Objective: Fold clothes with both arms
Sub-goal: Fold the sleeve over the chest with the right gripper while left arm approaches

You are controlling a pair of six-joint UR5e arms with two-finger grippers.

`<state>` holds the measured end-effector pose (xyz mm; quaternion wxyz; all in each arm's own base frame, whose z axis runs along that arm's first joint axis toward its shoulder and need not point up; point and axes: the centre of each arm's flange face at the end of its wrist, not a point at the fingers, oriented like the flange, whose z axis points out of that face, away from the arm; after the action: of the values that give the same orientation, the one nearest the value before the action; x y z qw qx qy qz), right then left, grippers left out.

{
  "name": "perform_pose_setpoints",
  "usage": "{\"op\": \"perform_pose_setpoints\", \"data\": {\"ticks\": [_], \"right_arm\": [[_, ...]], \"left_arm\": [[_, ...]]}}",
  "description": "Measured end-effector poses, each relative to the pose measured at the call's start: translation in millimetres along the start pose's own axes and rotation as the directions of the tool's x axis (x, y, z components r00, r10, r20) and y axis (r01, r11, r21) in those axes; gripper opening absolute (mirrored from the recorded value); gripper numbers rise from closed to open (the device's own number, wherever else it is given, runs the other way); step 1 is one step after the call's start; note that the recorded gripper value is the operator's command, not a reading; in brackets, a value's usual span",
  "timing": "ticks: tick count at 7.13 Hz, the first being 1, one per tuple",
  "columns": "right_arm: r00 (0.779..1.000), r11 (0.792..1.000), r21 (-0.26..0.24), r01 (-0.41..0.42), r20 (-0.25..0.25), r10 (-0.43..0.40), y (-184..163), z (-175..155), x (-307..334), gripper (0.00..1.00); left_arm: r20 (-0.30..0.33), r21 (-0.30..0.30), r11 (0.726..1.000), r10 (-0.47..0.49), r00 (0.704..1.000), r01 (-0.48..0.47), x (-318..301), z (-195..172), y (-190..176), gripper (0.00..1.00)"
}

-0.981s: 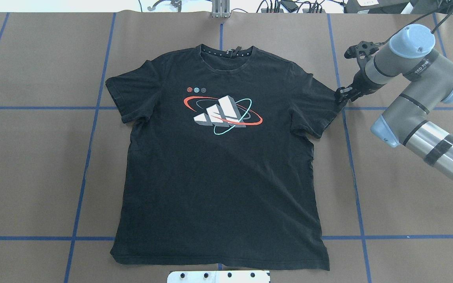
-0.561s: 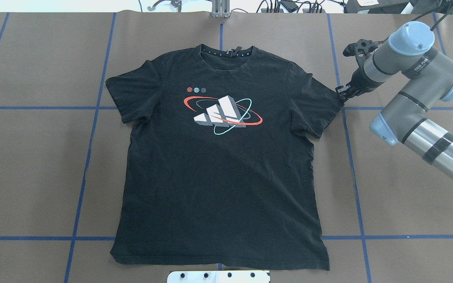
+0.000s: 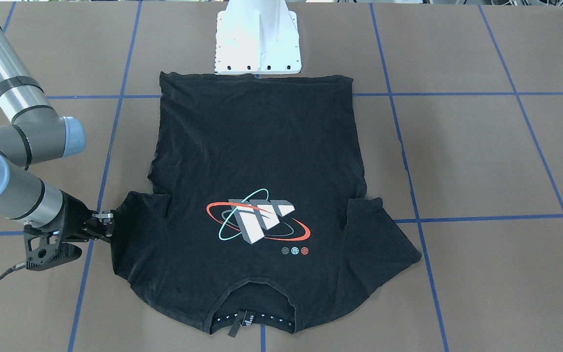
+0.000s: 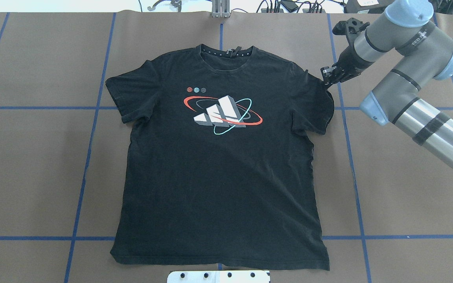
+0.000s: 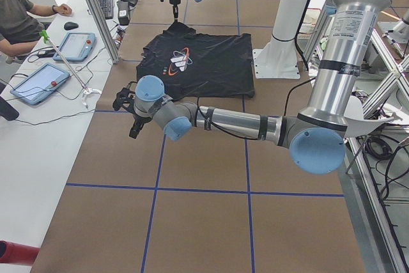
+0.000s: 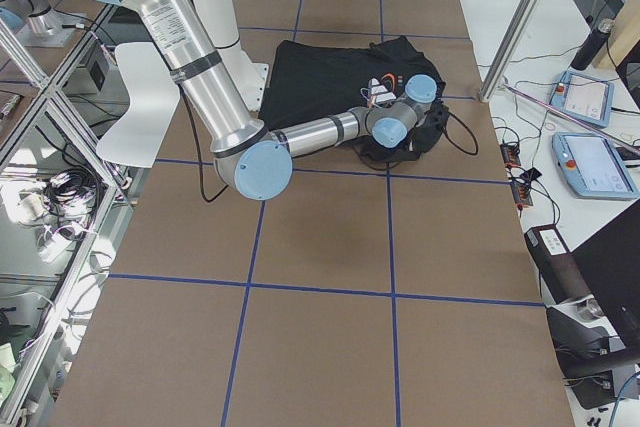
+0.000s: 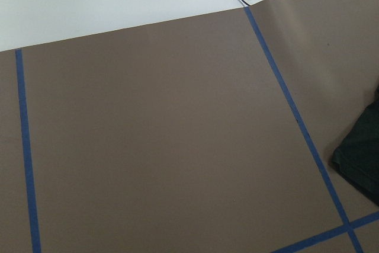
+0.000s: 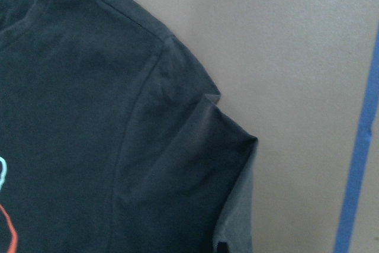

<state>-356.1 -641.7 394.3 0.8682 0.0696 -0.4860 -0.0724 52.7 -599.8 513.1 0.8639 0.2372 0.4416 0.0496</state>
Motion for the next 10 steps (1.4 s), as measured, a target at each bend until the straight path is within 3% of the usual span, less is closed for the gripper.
{"op": "perform_pose_setpoints", "data": {"ticks": [2, 6, 8, 9, 10], "right_arm": [[1.000, 1.000, 0.009, -0.019, 0.023, 0.019, -31, 8, -67, 0.00], [0.997, 0.997, 0.064, -0.034, -0.065, 0.038, -64, 66, -178, 0.00], [0.992, 0.994, 0.100, -0.032, -0.118, 0.044, -62, 86, -193, 0.00], [0.989, 0.992, 0.120, -0.024, -0.142, 0.041, -60, 94, -196, 0.65], [0.986, 0.990, 0.137, -0.018, -0.161, 0.040, -57, 100, -198, 0.99]], "left_arm": [[0.001, -0.003, 1.000, 0.002, 1.000, -0.002, -2, 1, 0, 1.00], [0.001, -0.003, 1.000, 0.005, 1.000, -0.005, -3, 2, 1, 1.00], [0.000, 0.001, 1.000, 0.004, 1.000, -0.004, -3, 2, 1, 1.00], [0.000, 0.001, 1.000, 0.001, 1.000, -0.001, -2, 2, 0, 1.00], [0.000, 0.002, 1.000, -0.001, 1.000, 0.001, -2, 2, 0, 1.00]]}}
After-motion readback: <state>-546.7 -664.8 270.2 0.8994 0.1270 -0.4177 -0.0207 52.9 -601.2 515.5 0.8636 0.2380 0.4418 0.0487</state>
